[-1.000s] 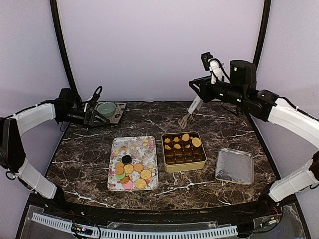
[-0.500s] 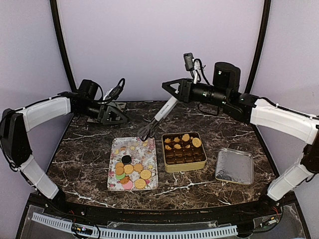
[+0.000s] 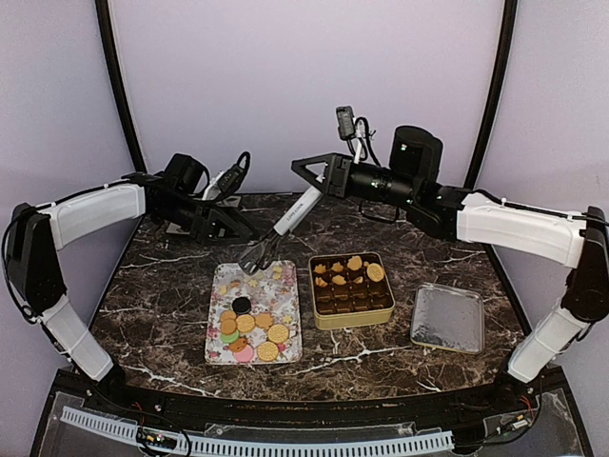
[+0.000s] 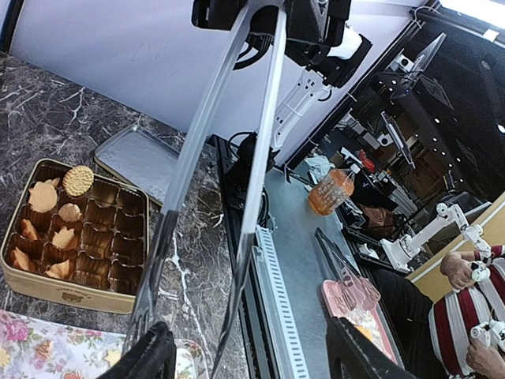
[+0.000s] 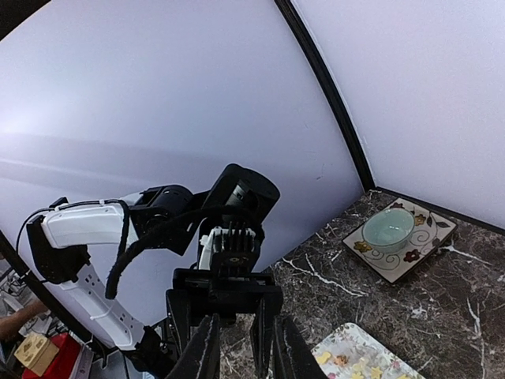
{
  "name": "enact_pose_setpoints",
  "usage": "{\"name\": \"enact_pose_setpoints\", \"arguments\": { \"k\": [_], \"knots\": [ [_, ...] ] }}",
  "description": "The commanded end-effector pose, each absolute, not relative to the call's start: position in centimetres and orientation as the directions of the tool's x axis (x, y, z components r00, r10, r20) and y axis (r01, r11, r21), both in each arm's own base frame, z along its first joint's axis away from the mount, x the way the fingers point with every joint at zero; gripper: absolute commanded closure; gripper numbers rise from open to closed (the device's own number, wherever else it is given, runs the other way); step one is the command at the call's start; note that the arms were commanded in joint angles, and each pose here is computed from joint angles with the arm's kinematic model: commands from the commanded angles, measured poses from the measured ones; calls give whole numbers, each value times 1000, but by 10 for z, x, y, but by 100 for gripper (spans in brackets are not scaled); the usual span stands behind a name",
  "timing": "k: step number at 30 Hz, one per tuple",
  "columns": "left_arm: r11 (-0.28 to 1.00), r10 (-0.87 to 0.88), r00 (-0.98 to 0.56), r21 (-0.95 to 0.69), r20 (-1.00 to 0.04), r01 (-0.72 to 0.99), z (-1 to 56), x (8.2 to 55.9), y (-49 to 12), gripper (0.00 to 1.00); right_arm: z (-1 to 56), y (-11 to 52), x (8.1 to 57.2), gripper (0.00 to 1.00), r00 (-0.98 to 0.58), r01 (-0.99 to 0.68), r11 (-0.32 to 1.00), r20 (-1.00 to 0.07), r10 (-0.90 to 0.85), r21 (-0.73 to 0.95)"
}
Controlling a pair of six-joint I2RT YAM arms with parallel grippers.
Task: Pack the cookies
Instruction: Pass from the right arm to the left
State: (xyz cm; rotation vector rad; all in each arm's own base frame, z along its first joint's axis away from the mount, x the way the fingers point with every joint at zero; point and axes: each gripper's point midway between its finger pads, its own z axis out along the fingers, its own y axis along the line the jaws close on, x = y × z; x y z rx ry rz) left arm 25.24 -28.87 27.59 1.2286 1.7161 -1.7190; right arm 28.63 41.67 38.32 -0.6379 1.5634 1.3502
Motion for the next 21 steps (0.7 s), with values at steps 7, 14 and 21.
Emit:
{"name": "enact_pose_setpoints", "arguments": {
  "k": [7,14,21],
  "knots": [
    [-133,323,-519,-581,-791,803,258,247,-292,44,418,421,284,100,-360,-888,195,-894,267,416],
    [-90,371,-500,-566,-783,820,237,247,-293,53,412,428,290,100,-363,-887,196,-894,263,418],
    [-98,374,-494,-564,-785,820,241,248,-294,94,409,433,276,88,-447,-871,111,-866,225,479]
  ]
}}
